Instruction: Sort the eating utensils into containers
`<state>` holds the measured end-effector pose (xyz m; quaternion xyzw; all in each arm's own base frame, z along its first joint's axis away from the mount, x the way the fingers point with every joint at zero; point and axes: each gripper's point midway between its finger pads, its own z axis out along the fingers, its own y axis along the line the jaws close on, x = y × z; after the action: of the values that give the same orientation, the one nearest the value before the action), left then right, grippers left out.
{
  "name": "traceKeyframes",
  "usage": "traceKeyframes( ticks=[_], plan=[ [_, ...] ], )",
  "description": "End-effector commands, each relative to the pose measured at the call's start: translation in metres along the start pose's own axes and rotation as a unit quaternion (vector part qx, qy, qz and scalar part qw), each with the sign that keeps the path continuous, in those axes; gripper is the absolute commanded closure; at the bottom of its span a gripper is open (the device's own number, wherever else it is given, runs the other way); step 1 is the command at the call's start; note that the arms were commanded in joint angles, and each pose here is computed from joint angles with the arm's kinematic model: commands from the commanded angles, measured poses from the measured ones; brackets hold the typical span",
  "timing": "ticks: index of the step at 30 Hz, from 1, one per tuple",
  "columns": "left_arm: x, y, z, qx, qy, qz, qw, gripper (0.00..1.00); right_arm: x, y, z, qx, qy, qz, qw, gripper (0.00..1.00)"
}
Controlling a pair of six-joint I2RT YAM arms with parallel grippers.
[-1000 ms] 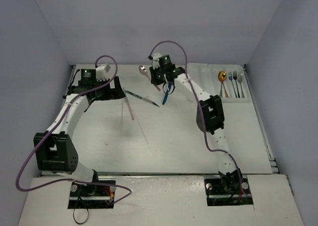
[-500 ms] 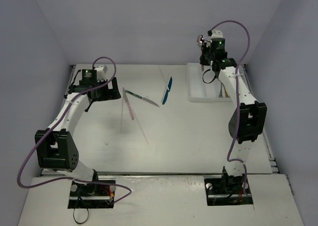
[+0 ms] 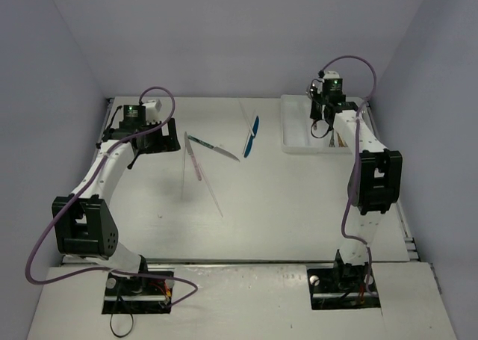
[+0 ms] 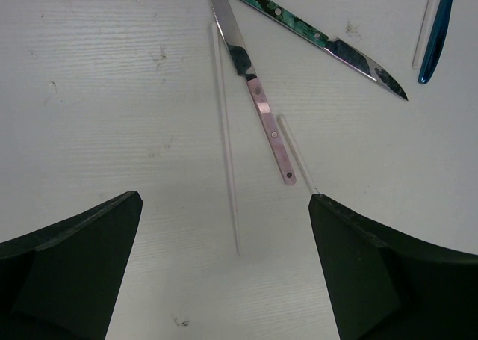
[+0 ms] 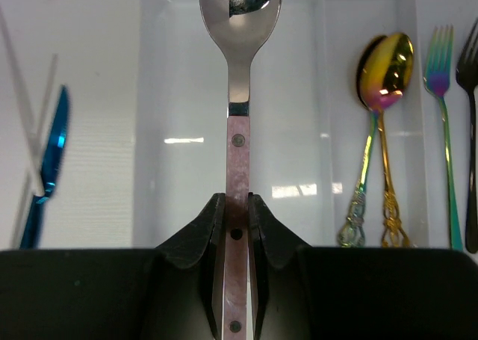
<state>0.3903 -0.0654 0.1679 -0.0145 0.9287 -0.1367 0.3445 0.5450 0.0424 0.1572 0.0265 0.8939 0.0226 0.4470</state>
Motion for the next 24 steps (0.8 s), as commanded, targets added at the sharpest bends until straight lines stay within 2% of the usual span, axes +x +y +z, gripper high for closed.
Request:
traceKeyframes(
  ticks=[1,7,13,24],
  plan=[
    [-0.033,-0.009,-0.028,0.009,-0.054,0.021,0.998,0.05,-0.032,-0.035,-0.017,0.017,-0.054,-0.012,0.998,1.00],
    [-0.026,-0.009,-0.025,0.015,-0.040,0.034,0.999,0.05,-0.015,-0.078,-0.012,0.039,-0.030,-0.047,0.998,1.00],
    [-0.023,-0.011,-0.023,0.024,-0.033,0.044,0.998,0.05,0.004,-0.097,0.001,0.045,-0.005,-0.074,0.996,1.00],
    [-0.023,-0.016,-0.020,0.042,-0.028,0.057,0.997,0.05,0.027,-0.121,0.032,0.046,0.027,-0.071,0.996,1.00]
  ],
)
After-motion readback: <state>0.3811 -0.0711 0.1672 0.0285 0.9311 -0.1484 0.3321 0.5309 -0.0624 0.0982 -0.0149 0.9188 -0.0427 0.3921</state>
